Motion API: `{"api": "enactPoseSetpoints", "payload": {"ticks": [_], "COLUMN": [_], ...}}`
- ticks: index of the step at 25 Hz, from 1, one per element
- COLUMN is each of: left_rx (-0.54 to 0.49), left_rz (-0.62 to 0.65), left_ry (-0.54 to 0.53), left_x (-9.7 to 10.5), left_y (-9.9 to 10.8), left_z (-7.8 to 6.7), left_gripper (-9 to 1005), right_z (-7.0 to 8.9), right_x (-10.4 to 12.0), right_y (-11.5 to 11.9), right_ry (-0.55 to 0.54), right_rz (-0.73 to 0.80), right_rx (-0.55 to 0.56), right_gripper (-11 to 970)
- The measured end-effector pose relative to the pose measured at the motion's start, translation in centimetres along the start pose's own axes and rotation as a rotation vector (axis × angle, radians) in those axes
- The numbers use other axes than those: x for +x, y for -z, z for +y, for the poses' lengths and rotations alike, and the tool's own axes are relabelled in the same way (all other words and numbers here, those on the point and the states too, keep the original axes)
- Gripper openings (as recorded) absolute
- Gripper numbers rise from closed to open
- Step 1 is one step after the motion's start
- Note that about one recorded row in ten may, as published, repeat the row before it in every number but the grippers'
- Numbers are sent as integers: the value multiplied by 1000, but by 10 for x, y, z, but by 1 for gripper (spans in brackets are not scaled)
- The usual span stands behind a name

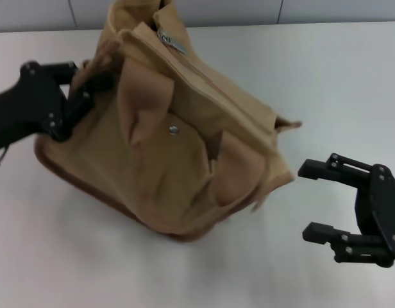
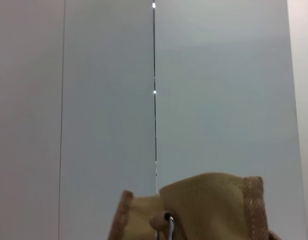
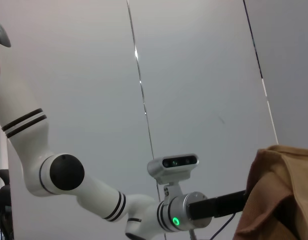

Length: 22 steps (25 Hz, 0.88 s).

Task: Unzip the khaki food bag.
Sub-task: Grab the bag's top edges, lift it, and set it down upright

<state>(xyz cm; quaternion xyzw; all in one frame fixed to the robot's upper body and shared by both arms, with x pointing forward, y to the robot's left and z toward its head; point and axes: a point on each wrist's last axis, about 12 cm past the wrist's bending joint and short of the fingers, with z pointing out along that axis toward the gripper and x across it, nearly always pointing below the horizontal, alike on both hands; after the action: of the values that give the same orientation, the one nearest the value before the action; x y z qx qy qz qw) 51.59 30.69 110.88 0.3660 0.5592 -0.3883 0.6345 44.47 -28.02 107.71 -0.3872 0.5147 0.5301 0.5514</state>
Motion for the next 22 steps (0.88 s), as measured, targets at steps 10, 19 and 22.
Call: {"api": "enactPoseSetpoints", "payload": {"ticks": [10, 19, 22], "left_rx": [48, 104, 106], "left_rz": [-72, -60, -35], "left_ry": [-152, -293, -360], "left_x": [-29, -25, 1], "left_y": [-13, -24, -26], "left_z": [10, 1, -16], "left_gripper": [88, 87, 87], "right_z": [-20, -30, -33], "right_x": [3, 2, 3], "right_y": [-20, -27, -28], "right_ry": [2, -2, -5], "right_rz": [-52, -80, -78], "right_rx": [86, 144, 164], "right_gripper": [797, 798, 798]}}
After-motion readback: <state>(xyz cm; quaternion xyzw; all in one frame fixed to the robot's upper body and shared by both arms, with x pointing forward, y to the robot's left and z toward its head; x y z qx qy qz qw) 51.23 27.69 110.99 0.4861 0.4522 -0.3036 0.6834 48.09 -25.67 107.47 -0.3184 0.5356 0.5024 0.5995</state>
